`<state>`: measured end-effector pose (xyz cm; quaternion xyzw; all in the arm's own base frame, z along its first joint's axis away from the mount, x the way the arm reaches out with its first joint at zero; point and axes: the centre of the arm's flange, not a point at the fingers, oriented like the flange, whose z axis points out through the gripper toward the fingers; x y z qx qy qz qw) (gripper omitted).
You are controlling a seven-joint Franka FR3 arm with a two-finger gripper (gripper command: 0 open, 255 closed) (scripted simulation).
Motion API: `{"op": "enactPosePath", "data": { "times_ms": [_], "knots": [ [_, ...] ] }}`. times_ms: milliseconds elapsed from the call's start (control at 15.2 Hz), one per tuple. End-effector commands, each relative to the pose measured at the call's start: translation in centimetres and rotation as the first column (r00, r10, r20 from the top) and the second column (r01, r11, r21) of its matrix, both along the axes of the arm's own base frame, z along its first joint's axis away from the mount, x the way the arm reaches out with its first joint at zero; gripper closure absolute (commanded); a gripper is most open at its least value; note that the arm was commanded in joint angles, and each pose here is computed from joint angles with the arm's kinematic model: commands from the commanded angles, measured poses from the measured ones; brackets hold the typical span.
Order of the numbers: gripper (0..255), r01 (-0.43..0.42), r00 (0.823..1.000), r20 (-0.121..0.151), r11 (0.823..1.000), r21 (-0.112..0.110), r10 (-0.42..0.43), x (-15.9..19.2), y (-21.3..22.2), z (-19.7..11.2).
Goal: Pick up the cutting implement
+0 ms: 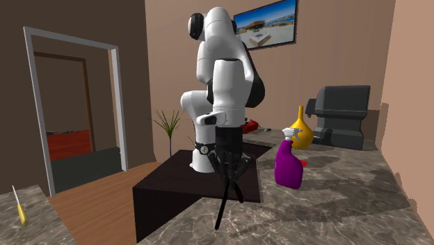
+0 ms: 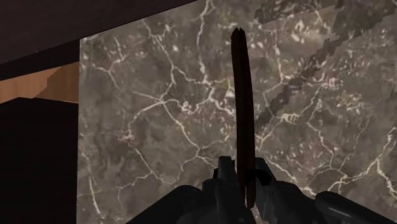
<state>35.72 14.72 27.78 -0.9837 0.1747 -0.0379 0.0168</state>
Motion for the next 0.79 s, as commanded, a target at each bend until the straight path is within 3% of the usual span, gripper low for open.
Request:
{"op": "enactPosePath", "data": {
  "times_ms": [0,726],
  "knots": [
    [255,0.000,1.000,-0.001,1.000,0.000,0.000,0.0,0.0,1.1],
    [255,0.000,1.000,-0.001,1.000,0.000,0.000,0.0,0.0,5.9]
  ]
}}
